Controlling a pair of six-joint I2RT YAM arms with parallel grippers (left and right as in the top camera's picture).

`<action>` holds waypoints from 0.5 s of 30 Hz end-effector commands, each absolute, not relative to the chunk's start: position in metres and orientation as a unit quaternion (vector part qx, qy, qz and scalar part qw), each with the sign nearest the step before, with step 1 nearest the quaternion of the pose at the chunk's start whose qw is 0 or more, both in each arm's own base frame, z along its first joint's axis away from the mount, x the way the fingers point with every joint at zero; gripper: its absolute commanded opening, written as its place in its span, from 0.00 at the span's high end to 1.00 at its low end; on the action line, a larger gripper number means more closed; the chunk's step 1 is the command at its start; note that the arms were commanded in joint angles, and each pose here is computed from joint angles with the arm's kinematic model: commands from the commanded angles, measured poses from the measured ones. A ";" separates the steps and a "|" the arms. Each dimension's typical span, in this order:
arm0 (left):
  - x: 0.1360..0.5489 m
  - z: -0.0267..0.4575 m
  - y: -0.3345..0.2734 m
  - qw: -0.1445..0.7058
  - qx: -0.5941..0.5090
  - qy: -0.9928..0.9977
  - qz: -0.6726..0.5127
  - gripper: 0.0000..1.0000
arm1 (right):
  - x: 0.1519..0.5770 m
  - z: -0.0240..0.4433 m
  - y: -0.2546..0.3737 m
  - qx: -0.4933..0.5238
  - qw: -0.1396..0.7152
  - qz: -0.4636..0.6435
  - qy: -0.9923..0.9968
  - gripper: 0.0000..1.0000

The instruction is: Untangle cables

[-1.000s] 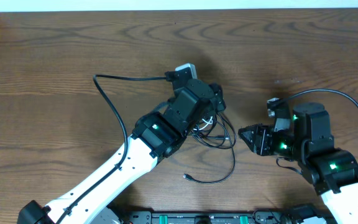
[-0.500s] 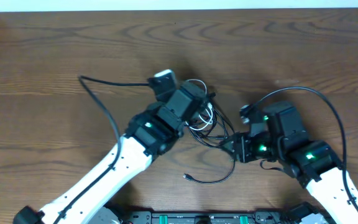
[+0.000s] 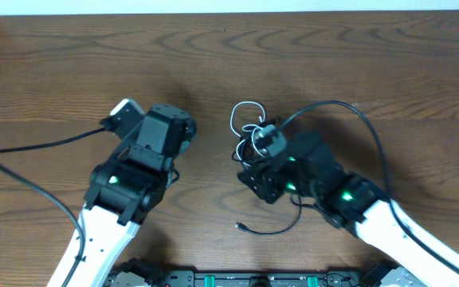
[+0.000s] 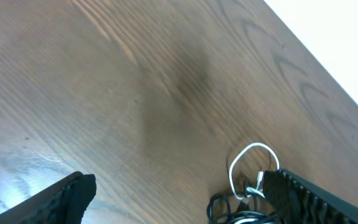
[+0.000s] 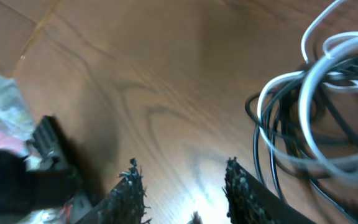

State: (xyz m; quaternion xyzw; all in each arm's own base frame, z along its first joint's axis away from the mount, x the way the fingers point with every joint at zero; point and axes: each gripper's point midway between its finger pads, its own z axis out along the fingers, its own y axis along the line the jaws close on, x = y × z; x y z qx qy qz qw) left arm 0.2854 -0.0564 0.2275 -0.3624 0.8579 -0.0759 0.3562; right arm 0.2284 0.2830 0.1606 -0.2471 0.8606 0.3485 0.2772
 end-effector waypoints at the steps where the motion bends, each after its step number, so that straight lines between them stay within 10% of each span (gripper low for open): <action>1: 0.280 0.238 -0.041 0.373 -0.383 0.842 -0.074 0.08 | 0.250 0.130 0.286 -0.209 0.271 0.309 0.887 0.62; 15: 0.270 0.235 -0.036 0.363 -0.383 0.847 -0.062 0.08 | 0.298 0.118 0.324 -0.208 0.285 0.241 0.904 0.60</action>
